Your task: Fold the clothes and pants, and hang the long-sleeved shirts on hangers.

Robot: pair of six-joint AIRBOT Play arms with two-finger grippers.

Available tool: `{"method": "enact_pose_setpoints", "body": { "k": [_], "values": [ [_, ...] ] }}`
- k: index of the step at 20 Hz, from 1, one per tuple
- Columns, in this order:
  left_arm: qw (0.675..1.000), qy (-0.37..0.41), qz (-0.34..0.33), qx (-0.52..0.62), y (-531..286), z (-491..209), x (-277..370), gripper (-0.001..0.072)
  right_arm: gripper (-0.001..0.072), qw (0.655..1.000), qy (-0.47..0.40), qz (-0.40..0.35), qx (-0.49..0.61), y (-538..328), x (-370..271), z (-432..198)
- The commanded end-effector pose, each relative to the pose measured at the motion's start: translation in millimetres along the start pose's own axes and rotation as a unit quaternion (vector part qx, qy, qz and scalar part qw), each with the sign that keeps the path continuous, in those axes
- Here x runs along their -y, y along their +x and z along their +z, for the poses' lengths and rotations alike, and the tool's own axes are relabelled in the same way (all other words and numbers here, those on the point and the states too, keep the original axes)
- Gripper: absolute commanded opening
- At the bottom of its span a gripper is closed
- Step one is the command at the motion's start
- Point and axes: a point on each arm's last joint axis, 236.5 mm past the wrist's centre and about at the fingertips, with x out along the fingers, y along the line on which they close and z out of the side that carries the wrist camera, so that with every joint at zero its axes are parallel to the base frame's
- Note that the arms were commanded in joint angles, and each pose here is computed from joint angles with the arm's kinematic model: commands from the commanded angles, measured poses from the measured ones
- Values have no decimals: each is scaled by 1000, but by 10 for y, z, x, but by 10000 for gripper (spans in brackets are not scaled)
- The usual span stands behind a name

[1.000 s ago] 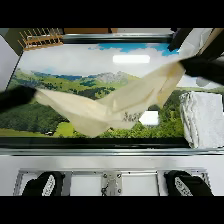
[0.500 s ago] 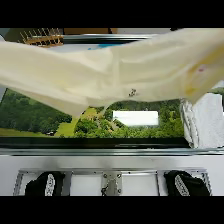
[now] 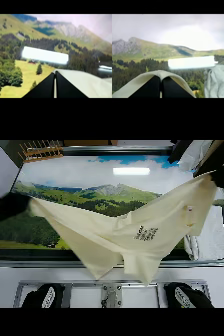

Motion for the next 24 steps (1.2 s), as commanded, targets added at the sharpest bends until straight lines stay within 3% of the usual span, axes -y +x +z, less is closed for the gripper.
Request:
{"method": "enact_pose_setpoints", "body": {
  "k": [1,3,4,7,12,14,18,24],
  "values": [
    [989,12,36,-142,871,-844,-341,5,75,997,11,-5,-80,803,282,-331],
    [980,-3,47,-194,1097,-1141,-489,5,443,991,-4,-1,-134,933,350,-588],
    [975,-9,52,-214,1166,-1271,-555,5,474,987,-8,2,-163,933,365,-740],
    [965,-18,67,-253,1288,-1520,-712,6,471,971,3,-10,-241,917,518,-1363],
    [961,-24,70,-268,1350,-1596,-751,5,472,901,133,-35,-412,896,634,-3114],
    [961,-24,70,-268,1351,-1594,-752,6,472,881,191,-29,-432,939,534,-3622],
    [961,-24,70,-268,1352,-1593,-751,6,471,872,291,-6,-393,1144,326,-3951],
    [963,-24,70,-259,1374,-1555,-754,6,468,899,288,-1,-328,1426,270,-3800]
  ]
}}
